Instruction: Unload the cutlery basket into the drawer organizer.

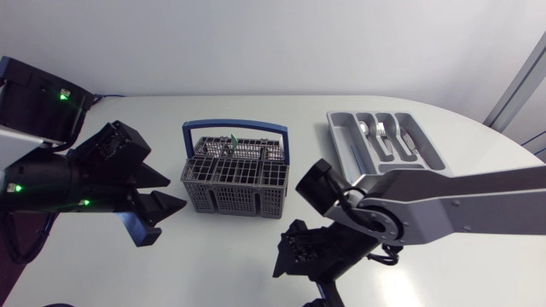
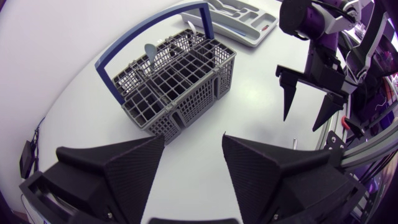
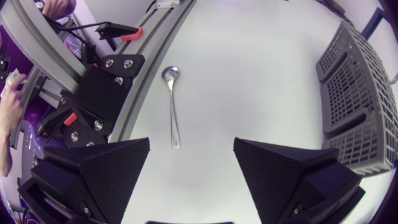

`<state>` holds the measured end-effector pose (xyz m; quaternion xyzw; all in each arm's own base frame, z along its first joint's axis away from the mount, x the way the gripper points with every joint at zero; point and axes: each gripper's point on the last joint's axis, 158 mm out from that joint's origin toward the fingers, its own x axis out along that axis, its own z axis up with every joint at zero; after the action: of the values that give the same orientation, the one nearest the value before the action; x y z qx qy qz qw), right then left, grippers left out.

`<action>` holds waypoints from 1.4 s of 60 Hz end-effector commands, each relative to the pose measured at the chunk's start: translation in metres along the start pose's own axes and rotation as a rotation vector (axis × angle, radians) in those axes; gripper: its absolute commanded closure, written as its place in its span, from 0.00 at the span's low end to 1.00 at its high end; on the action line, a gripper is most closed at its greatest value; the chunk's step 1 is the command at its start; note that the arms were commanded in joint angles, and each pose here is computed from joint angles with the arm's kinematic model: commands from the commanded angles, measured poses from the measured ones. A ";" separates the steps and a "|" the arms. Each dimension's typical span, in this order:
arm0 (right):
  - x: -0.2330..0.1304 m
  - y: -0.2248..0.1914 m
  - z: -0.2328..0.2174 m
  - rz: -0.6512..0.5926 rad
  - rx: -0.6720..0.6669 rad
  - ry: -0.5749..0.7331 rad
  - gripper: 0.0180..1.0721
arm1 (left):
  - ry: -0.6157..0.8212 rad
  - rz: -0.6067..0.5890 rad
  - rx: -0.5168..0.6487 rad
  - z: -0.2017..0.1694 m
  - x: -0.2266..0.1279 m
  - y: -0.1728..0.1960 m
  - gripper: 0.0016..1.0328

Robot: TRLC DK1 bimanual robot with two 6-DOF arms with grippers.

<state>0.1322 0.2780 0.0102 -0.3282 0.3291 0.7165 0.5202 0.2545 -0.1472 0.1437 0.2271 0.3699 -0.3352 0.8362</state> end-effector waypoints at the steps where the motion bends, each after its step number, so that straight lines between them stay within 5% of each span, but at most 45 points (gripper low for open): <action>1: 0.012 0.002 0.006 0.026 -0.060 0.022 0.08 | 0.021 -0.019 0.004 -0.013 0.004 -0.002 0.32; 16: 0.036 0.011 0.016 0.047 -0.120 0.072 0.09 | 0.038 -0.048 -0.014 -0.025 0.010 -0.007 0.19; 53: 0.082 0.023 0.019 0.063 -0.142 0.236 0.14 | 0.016 -0.078 -0.070 -0.032 0.011 0.004 0.16; 73: 0.093 0.039 0.028 0.078 -0.180 0.245 0.37 | 0.006 -0.085 -0.085 -0.038 0.010 0.011 0.16; 84: 0.100 0.045 0.035 0.070 -0.199 0.231 0.61 | 0.001 -0.088 -0.081 -0.038 0.009 0.011 0.16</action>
<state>0.0756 0.3499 -0.0361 -0.4474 0.3095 0.7198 0.4312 0.2539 -0.1210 0.1218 0.1714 0.3904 -0.3484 0.8348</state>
